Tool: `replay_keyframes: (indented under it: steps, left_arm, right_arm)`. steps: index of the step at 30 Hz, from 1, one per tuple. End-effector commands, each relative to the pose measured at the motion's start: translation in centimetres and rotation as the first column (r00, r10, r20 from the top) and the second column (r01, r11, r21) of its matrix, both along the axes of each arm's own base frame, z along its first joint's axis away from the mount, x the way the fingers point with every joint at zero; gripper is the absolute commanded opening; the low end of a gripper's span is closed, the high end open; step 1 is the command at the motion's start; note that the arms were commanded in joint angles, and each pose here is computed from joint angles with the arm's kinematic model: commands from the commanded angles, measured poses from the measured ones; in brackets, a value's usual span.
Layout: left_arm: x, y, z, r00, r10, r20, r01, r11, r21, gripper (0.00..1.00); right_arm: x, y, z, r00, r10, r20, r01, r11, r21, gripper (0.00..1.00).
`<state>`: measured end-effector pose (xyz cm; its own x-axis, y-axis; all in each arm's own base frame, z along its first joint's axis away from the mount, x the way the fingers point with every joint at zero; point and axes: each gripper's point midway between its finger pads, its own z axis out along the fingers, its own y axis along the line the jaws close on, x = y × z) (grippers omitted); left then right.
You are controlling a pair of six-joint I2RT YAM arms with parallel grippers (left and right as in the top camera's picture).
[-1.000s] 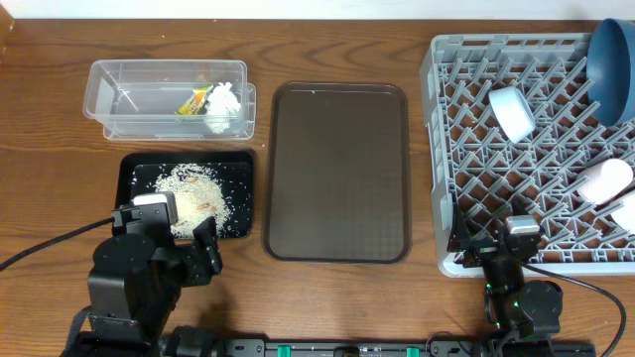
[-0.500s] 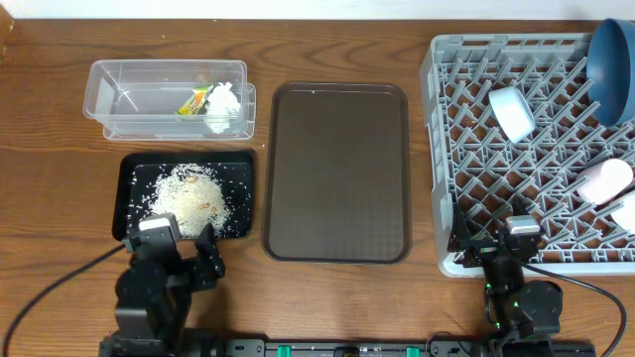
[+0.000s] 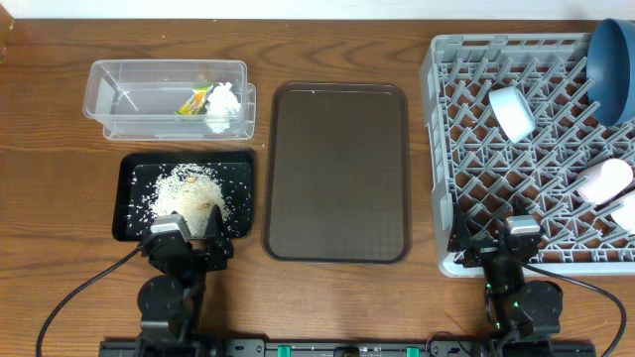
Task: Sort waste into correct bins and load items into the dishwasher rack
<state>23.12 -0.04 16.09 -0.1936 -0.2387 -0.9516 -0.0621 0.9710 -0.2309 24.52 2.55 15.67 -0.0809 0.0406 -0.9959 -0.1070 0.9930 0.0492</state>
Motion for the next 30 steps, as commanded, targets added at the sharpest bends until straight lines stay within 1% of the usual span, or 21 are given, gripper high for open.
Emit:
replay_keyframes:
  steps: [1, 6, 9, 12, 30]
  left_arm:
    - [0.6, 0.3, -0.1, 0.999, 0.013, 0.051, -0.013, 1.0, 0.005, 0.77]
    - [1.5, 0.2, 0.0, 0.988, 0.01, 0.152, -0.012, 1.0, 0.011, 0.77]
    - [1.5, 0.2, -0.5, 0.992, 0.0, 0.126, -0.006, 0.999, 0.045, 0.77]
    - [1.2, 0.2, -2.6, 0.999, 0.0, 0.043, -0.002, 0.999, 0.047, 0.77]
    - [1.3, 0.0, -2.5, 0.999, -0.007, 0.046, 0.004, 0.999, 0.045, 0.77]
  right_arm:
    - [0.0, -0.4, 0.0, 1.0, -0.019, 0.002, 0.019, 1.0, -0.005, 0.99]
    - [0.0, -0.4, 0.0, 1.0, -0.019, 0.002, 0.019, 1.0, -0.004, 0.99]
    - [0.0, -0.4, 0.0, 1.0, -0.019, 0.002, 0.019, 1.0, -0.004, 0.99]
    - [0.0, -0.4, 0.0, 1.0, -0.019, 0.002, 0.019, 1.0, -0.004, 0.99]
    - [0.0, -0.4, 0.0, 1.0, -0.019, 0.002, 0.019, 1.0, -0.004, 0.99]
